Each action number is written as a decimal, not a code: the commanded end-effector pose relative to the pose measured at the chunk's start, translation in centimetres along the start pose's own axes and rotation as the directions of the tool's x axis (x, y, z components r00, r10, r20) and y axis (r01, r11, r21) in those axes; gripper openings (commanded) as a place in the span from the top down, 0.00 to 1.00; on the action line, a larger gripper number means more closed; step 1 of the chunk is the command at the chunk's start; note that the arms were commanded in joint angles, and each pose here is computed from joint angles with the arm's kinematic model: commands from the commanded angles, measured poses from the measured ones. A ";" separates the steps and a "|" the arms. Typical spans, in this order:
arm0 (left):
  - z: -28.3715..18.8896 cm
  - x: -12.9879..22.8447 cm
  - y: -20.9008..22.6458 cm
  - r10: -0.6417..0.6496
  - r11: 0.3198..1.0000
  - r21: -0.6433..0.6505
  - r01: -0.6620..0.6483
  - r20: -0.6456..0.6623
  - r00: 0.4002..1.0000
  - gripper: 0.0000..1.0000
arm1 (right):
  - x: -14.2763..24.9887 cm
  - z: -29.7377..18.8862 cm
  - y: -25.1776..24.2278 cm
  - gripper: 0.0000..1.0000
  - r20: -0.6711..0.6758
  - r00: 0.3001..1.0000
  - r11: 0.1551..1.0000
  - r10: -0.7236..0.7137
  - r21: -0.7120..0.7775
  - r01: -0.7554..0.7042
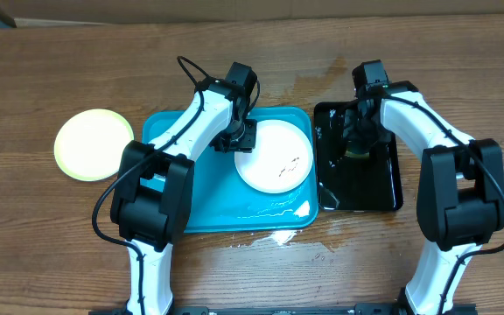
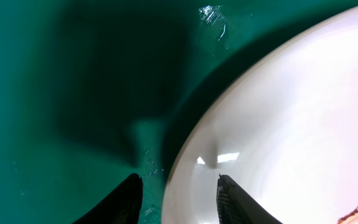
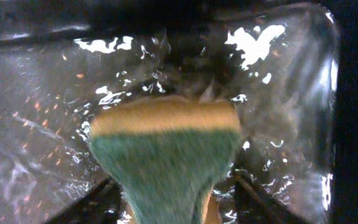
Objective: Clean dirty plates on tray and stack at the side
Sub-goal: 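Grasp the sponge in the black tray with the right gripper and rub it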
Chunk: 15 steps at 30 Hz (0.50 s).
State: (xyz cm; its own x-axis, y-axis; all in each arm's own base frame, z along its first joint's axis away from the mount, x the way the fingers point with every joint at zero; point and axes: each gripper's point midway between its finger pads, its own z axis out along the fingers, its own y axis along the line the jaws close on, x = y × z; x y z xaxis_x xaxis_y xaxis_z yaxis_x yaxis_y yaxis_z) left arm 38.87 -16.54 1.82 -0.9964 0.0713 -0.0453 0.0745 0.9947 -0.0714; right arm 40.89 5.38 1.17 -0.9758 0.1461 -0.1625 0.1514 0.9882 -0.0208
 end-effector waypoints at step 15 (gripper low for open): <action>-1.1 0.0 -0.1 -0.003 1.000 -0.005 0.003 0.028 1.000 0.59 | 2.1 -0.4 0.5 0.81 -0.040 0.999 0.999 0.001 -0.052 -0.003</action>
State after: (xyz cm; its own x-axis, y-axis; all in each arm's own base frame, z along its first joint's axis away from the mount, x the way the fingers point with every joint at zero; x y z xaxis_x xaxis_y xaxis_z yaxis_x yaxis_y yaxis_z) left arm 38.87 -16.54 1.82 -0.9964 0.0713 -0.0453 0.0745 0.9947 -0.0714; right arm 38.78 5.89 0.45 -0.9831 0.1533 -0.1002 0.1530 0.9882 0.0112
